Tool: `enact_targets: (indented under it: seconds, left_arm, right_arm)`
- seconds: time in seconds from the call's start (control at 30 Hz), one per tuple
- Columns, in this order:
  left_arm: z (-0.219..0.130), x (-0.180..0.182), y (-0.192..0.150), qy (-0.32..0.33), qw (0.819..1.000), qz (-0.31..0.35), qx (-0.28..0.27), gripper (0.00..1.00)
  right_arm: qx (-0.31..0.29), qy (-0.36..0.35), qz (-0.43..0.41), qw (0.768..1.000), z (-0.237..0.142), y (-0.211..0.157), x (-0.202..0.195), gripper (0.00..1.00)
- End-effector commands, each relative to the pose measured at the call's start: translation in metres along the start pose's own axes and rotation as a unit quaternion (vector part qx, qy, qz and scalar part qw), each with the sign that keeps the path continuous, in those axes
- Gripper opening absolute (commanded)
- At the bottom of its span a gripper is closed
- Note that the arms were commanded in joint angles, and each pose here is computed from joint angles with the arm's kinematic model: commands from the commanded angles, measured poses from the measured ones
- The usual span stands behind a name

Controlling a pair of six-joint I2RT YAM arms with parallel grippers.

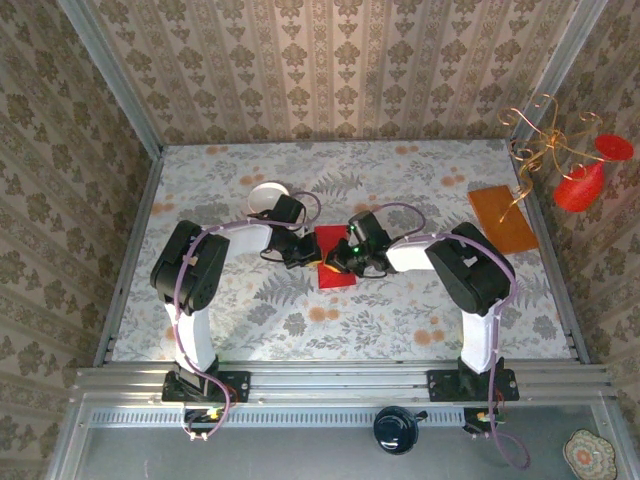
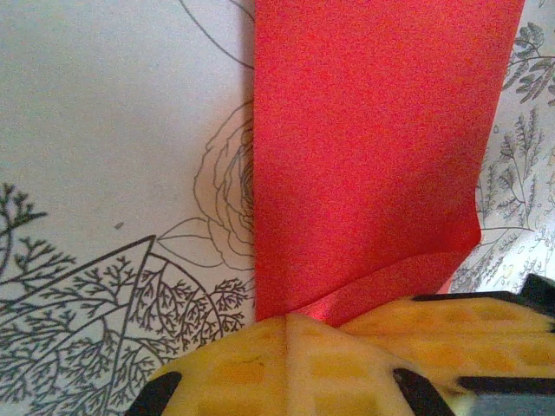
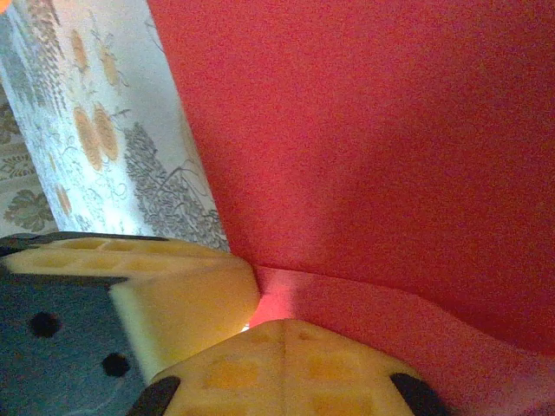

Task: Fold a paper plane with a square sheet of paper (pick it up from the middle)
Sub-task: Fold the triangle a second time at the center of the table.

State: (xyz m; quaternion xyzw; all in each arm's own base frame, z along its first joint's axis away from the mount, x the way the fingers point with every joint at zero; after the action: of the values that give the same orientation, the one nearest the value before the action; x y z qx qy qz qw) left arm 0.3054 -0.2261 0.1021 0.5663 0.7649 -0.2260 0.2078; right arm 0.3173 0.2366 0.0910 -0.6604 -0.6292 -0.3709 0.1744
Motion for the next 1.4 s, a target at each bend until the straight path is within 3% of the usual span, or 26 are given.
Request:
enact_targets:
  seconds: [0.0, 0.3, 0.5, 0.87, 1.13, 1.37]
  left_arm:
    - [0.011, 0.016, -0.002, 0.053, 0.999, -0.006, 0.01, 0.0]
    - [0.011, 0.014, -0.002, 0.047, 0.999, -0.003, 0.015, 0.0]
    - [0.007, 0.01, -0.002, 0.043, 0.999, 0.002, 0.013, 0.0]
    - [-0.033, -0.027, -0.021, -0.016, 0.999, 0.048, -0.012, 0.05]
    - [-0.015, -0.023, -0.052, -0.019, 0.999, 0.038, 0.03, 0.07]
    - [0.001, -0.017, -0.058, -0.008, 0.998, 0.03, 0.053, 0.07]
  right_arm:
    - [-0.011, -0.008, -0.043, 0.999, -0.022, 0.006, 0.011, 0.0]
    - [0.011, -0.048, -0.032, 0.998, -0.01, 0.001, -0.013, 0.0]
    - [0.027, -0.111, 0.004, 0.993, -0.007, -0.01, -0.04, 0.0]
    - [0.058, -0.175, 0.054, 0.981, -0.004, -0.026, -0.065, 0.0]
    - [0.069, -0.182, 0.07, 0.978, -0.003, -0.03, -0.07, 0.0]
    - [0.072, -0.176, 0.076, 0.979, -0.002, -0.028, -0.07, 0.0]
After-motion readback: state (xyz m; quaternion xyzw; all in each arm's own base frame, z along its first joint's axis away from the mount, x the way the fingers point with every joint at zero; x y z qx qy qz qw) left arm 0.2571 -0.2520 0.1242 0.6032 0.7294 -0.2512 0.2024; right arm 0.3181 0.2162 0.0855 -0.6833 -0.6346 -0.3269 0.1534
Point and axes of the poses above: each hand's point on the last joint's axis, 136 mm out from that joint toward the fingers, its own z axis out along the fingers, its own x axis along the line the jaws close on, y = z × x, the point moved 10 cm from there along -z, back along the fingers, and after that the axes turned 15 degrees about -z, right-handed, at the moved point
